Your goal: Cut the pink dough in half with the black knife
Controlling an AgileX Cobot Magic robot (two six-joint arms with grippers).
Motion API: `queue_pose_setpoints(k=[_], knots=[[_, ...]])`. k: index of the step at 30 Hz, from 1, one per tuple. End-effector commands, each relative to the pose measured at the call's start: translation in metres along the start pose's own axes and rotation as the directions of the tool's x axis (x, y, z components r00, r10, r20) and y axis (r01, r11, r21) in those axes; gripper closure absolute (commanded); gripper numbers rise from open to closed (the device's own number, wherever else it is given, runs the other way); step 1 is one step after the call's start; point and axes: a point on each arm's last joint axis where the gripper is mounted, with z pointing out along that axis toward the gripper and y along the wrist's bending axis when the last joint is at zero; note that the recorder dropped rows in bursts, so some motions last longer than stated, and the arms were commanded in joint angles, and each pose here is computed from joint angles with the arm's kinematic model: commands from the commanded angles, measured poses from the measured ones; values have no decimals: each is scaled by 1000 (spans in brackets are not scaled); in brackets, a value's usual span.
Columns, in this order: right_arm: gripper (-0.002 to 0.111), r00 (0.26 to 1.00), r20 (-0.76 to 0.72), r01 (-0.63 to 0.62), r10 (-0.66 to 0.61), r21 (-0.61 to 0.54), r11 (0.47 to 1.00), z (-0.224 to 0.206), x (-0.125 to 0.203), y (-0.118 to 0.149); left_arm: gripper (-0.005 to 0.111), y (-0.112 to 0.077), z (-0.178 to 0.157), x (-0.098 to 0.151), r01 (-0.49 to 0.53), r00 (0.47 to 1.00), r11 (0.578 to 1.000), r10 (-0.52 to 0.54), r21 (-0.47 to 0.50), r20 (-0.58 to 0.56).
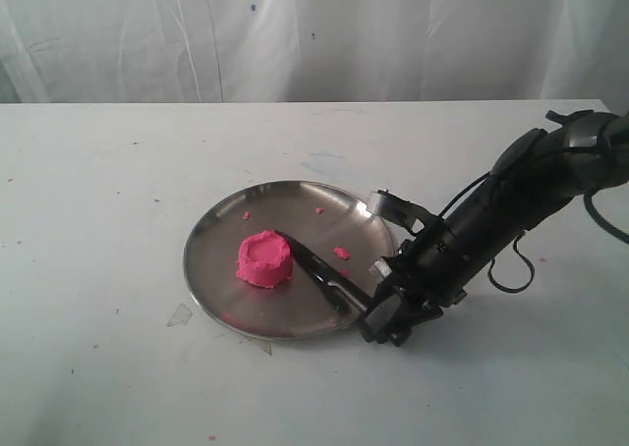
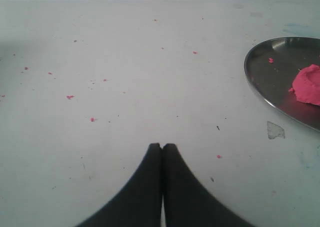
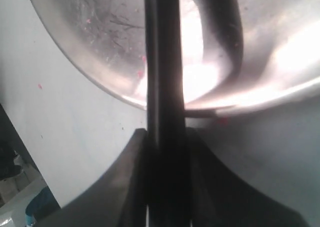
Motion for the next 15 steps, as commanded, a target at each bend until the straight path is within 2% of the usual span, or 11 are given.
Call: queue_pose_setpoints(k=[1,10,13,15], knots=[[108,1000,13,6,-6,25,1000,-5,0,2,107,0,0,0,4,1000,1000,-4,-3,6],[108,993,97,58,-68,98,993,-38,-3,32,107,0,0,0,4,1000,1000,-4,-3,6],[108,981,183,28,-68,211,977,-49,0,35,107,0,0,0,4,1000,1000,-4,-3,6],[108,962,262,12,-82,260,966,-63,2,47,107,0,0,0,4,1000,1000,-4,-3,6]])
